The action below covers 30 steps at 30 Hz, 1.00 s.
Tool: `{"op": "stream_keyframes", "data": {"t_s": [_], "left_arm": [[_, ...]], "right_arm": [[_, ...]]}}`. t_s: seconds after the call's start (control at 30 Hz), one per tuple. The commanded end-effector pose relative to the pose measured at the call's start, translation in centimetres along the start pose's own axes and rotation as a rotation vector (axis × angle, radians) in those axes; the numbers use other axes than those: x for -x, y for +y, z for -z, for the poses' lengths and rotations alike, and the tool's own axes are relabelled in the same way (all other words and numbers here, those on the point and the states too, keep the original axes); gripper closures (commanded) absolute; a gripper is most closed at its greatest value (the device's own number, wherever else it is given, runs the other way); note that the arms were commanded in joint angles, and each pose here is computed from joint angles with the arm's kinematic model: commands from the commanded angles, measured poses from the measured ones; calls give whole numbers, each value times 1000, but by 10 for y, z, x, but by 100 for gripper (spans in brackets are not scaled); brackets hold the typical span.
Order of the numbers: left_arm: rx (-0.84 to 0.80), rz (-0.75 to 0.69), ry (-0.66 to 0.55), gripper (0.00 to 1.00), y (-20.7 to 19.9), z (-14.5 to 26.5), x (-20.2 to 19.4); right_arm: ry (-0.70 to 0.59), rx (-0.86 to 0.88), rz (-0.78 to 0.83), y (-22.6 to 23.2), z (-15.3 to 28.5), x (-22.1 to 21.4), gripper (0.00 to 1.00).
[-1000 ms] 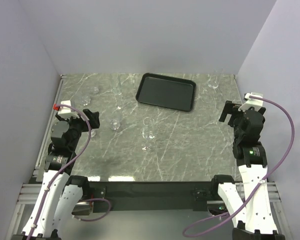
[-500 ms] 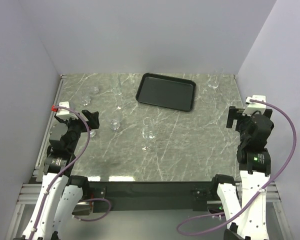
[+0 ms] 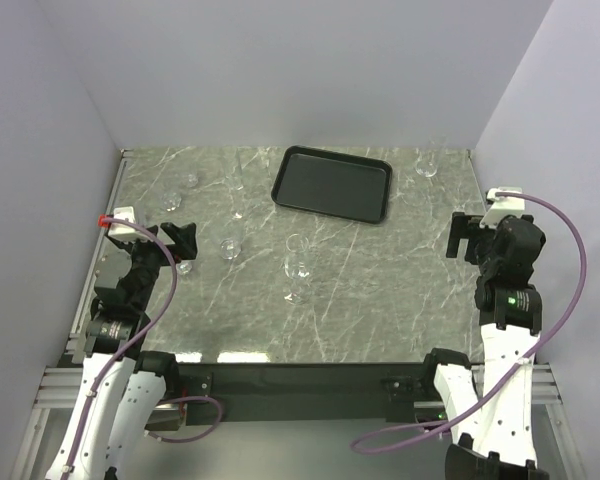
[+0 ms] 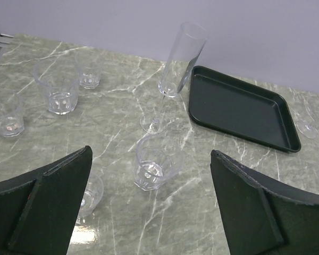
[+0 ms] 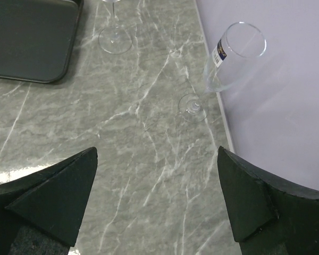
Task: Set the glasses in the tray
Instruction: Grab a glass with a robot arm
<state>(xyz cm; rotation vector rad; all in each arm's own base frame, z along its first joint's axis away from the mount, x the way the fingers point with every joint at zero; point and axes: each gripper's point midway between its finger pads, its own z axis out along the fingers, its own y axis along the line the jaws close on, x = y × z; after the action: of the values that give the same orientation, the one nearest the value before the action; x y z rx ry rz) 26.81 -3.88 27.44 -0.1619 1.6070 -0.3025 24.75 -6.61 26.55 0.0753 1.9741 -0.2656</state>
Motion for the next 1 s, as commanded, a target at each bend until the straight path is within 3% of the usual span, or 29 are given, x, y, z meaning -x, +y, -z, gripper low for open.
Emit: {"op": "stream_keyframes", "data": {"t_s": [0.0, 0.57, 0.97], "left_arm": [[-35, 8, -51, 1, -11, 3, 22], [-48, 8, -31, 1, -13, -1, 19], [-44, -13, -7, 1, -17, -1, 14]], "right_arm": [[-61, -7, -49, -3, 4, 24, 0], [61, 84, -150, 1, -7, 17, 0], [76, -39, -208, -31, -2, 13, 0]]}}
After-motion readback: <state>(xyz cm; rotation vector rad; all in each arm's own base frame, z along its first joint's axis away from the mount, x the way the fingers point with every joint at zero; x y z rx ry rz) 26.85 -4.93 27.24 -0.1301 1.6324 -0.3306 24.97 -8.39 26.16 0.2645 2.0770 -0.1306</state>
